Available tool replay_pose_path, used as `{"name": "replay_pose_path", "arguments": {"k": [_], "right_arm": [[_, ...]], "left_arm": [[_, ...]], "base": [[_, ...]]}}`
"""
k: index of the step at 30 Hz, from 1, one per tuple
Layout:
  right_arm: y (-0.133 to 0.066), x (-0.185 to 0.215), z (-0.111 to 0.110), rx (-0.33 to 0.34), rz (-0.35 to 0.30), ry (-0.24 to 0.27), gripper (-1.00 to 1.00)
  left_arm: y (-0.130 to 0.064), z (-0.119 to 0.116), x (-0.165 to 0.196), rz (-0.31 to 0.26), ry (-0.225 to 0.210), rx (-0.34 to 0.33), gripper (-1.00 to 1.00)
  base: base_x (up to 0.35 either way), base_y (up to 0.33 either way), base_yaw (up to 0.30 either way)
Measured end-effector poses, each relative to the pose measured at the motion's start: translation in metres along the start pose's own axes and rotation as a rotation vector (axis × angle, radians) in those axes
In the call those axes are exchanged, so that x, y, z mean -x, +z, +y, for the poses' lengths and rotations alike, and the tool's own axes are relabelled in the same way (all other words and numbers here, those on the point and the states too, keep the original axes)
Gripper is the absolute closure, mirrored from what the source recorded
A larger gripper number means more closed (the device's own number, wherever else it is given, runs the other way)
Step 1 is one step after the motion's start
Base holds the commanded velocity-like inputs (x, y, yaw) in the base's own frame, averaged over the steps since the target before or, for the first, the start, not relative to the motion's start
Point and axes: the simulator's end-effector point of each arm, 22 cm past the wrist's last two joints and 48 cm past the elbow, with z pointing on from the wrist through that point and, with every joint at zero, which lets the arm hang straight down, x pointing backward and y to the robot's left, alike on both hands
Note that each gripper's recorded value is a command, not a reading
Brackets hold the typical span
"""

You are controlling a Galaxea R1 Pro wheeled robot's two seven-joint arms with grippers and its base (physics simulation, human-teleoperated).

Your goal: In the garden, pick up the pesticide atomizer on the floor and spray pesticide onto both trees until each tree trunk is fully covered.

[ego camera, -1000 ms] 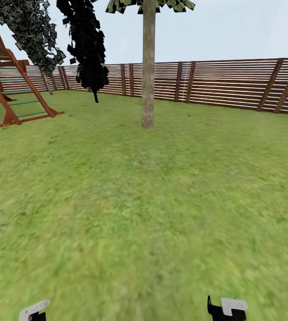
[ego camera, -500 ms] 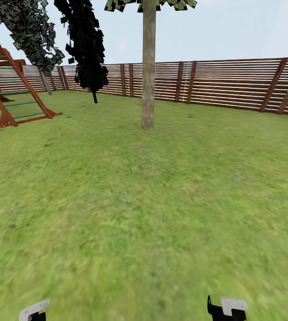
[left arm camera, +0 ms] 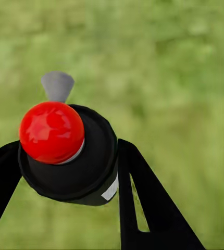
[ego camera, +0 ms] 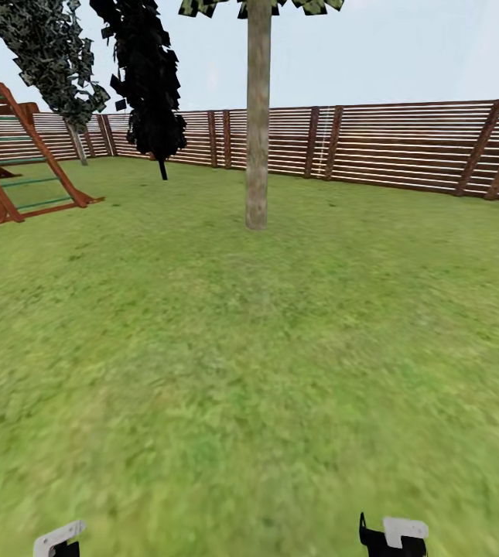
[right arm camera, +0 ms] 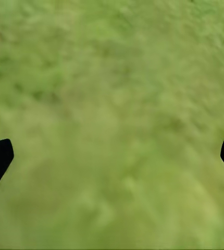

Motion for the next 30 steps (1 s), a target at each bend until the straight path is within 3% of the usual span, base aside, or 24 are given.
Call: {"name": "replay_pose_path", "arguments": {"k": [30], "right_arm": [[0.0001, 0.0000, -0.0005, -0.001, 0.000, 0.000, -1.00]], "left_arm": [[0.0000, 0.0000, 0.0000, 0.000, 0.000, 0.000, 1.00]], "base": [[0.340, 0.000, 0.000]]}}
